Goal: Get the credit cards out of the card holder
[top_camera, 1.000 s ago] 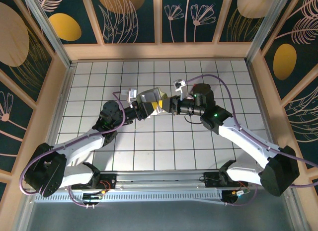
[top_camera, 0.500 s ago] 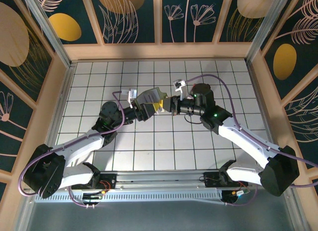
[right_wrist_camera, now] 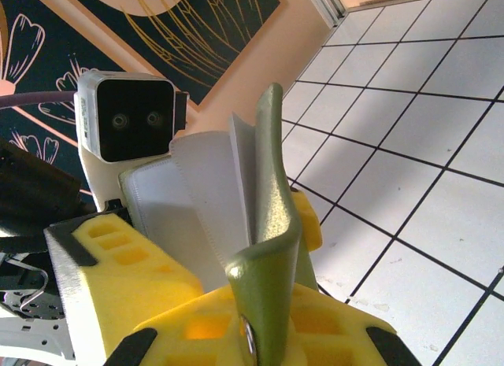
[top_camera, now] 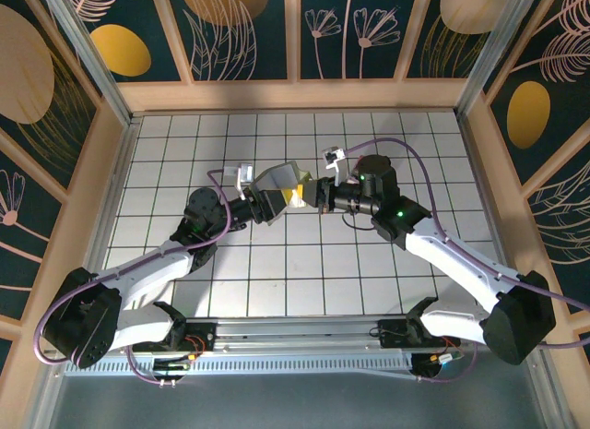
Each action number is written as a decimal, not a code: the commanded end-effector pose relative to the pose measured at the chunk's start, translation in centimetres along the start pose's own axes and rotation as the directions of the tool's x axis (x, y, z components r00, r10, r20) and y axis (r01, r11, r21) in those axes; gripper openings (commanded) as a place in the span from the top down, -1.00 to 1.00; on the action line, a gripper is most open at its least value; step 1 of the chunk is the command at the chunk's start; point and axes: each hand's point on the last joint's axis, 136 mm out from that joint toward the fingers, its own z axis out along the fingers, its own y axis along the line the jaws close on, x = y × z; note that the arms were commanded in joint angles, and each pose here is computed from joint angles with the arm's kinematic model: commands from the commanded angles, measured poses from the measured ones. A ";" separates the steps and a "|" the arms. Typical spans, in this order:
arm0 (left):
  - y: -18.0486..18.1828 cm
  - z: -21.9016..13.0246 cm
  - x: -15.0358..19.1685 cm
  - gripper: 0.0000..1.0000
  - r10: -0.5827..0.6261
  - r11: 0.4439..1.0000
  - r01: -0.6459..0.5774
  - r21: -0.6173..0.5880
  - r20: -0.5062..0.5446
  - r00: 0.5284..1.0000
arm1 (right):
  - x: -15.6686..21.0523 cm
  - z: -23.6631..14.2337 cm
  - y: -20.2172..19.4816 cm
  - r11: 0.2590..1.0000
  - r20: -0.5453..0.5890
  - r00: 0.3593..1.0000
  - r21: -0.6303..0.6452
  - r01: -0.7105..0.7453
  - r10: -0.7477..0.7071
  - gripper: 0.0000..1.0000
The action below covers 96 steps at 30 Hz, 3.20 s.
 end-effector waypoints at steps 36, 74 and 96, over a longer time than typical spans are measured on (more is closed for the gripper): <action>-1.4 -0.6 -1.0 0.56 0.017 1.000 -0.017 -0.002 0.023 1.000 | 0.0 -1.2 0.5 0.997 0.059 0.998 -0.079 0.009 -0.004 -0.22; -2.1 -0.9 -0.2 0.13 -0.027 0.999 0.028 0.027 -0.030 0.999 | 0.0 -0.3 -3.9 0.983 0.110 0.977 0.005 -0.185 0.183 1.00; -2.5 -1.2 -0.6 0.28 0.010 1.000 -0.010 0.028 -0.008 1.000 | 0.4 0.1 -4.5 0.978 0.090 0.974 -0.007 -0.207 0.207 1.00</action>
